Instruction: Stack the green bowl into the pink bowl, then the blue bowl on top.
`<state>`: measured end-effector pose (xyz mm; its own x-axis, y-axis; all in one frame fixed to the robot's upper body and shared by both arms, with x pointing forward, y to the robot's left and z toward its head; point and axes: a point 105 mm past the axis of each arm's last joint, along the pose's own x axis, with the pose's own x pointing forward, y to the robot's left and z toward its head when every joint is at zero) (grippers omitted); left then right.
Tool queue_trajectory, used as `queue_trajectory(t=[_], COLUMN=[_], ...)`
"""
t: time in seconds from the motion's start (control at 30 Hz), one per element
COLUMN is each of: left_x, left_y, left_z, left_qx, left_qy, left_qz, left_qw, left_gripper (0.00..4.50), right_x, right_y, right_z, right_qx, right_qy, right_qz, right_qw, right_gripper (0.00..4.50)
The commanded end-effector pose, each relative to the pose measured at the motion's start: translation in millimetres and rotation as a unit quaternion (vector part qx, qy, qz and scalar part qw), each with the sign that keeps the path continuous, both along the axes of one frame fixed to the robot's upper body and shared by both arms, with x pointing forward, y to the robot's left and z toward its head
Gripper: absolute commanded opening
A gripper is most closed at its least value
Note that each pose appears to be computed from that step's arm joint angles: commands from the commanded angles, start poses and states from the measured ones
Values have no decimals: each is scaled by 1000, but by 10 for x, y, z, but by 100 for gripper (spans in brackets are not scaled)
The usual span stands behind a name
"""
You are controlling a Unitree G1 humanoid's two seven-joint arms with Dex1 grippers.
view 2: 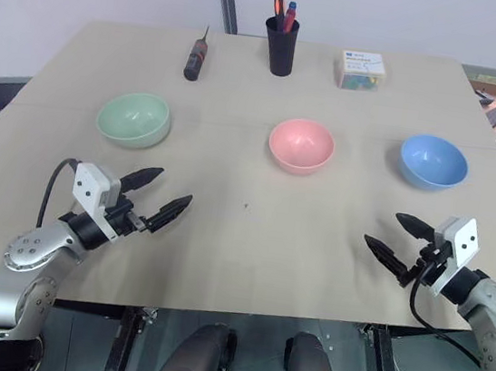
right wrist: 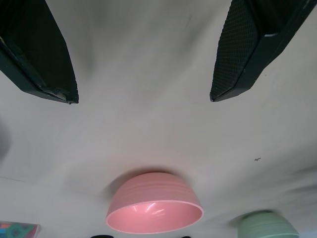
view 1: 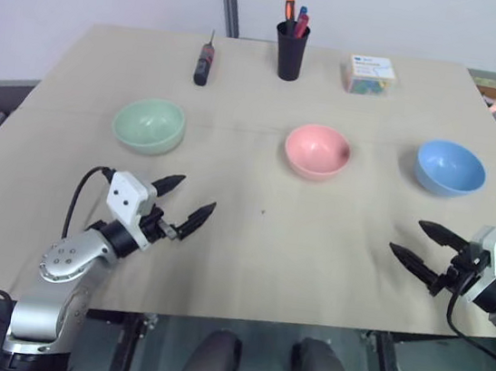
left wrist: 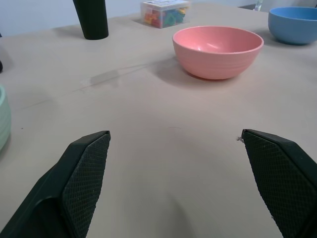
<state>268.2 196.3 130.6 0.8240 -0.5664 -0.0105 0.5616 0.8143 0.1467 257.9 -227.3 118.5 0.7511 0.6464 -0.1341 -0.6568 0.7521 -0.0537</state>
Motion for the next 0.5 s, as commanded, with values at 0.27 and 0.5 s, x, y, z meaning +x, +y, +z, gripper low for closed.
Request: queue_trajectory(t=[0.27, 0.5], left_x=[-31, -18], left_y=[-88, -127], left_z=[142, 249], left_qx=[-16, -65], left_qy=[-22, -26], left_qz=[-30, -37], left_qw=[999, 997], left_gripper=[450, 450], right_x=[58, 293], right_y=[140, 430], right_z=[172, 354], right_qx=[-24, -87], right_qy=[-35, -71], right_qz=[30, 79], right_qw=[999, 991], right_gripper=[446, 446])
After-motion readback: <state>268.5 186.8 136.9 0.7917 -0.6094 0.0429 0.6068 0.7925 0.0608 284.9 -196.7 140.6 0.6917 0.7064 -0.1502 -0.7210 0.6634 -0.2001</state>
